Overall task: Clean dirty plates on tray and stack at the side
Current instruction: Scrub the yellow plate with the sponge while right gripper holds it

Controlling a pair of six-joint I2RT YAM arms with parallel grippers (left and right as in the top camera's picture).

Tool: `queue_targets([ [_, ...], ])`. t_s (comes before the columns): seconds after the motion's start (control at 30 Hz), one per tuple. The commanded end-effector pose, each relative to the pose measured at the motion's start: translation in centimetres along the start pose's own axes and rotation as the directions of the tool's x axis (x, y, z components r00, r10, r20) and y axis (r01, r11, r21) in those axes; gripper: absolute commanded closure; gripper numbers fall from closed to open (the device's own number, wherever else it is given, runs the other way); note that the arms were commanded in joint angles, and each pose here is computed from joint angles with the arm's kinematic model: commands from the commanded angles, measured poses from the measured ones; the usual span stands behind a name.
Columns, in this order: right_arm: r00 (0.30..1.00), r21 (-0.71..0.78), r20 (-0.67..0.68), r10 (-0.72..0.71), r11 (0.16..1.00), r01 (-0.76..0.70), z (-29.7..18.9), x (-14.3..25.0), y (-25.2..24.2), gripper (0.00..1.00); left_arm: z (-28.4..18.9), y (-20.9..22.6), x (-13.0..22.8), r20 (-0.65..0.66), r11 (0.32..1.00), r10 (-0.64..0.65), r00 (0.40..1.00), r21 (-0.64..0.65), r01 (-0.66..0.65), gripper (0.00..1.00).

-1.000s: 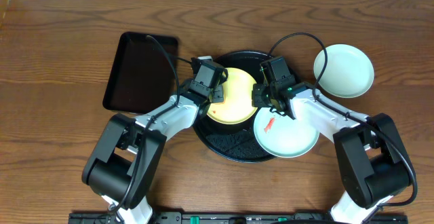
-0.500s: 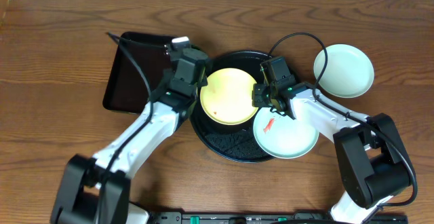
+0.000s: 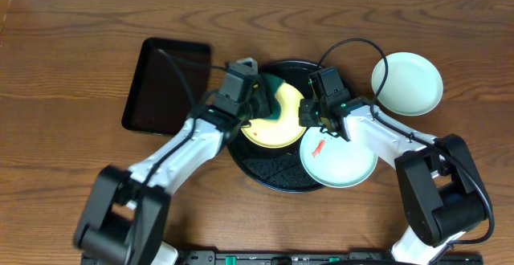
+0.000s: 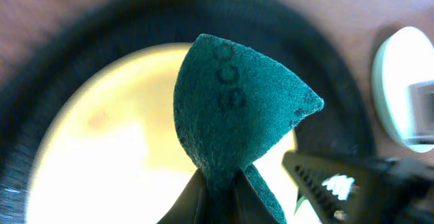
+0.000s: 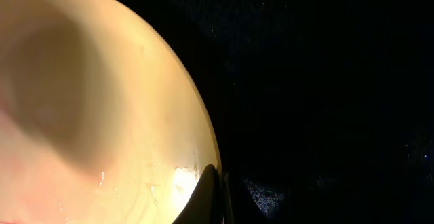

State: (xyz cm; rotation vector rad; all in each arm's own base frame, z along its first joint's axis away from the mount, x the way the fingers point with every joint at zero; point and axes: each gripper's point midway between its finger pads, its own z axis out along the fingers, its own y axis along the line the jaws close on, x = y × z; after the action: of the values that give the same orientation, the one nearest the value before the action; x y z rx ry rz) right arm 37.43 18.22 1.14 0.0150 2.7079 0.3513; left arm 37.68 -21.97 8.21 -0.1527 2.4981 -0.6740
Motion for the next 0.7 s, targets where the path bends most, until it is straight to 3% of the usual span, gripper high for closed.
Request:
queue_targets([
  [0.0, 1.0, 0.06, 0.005, -0.016, 0.998, 0.016, 0.2, 0.1, -1.1, 0.99, 2.8, 1.7, 3.5, -0.117, 0.989, -0.145, 0.983, -0.046, 0.14, 0.92],
  [0.2, 1.0, 0.061, 0.003, -0.017, 0.998, 0.017, 0.2, 0.2, -1.1, 0.99, 3.9, 6.6, 5.1, -0.108, 0.959, -0.153, 0.982, -0.256, 0.122, 0.92],
  [0.3, 1.0, 0.061, 0.004, -0.017, 0.998, 0.017, 0.2, 0.2, -1.1, 0.99, 3.1, 8.0, 4.6, -0.088, 0.943, -0.085, 0.992, -0.328, 0.052, 0.92],
  [0.53, 1.0, 0.061, 0.004, -0.017, 0.998, 0.017, 0.2, 0.2, -1.1, 0.99, -1.2, 11.0, 1.2, 0.036, 0.839, 0.059, 0.998, -0.543, -0.03, 0.92],
  [0.67, 1.0, 0.061, 0.004, -0.017, 0.998, 0.017, 0.2, 0.2, -1.1, 0.99, -4.2, 11.2, -1.5, 0.148, 0.795, 0.115, 0.982, -0.606, -0.002, 0.92],
])
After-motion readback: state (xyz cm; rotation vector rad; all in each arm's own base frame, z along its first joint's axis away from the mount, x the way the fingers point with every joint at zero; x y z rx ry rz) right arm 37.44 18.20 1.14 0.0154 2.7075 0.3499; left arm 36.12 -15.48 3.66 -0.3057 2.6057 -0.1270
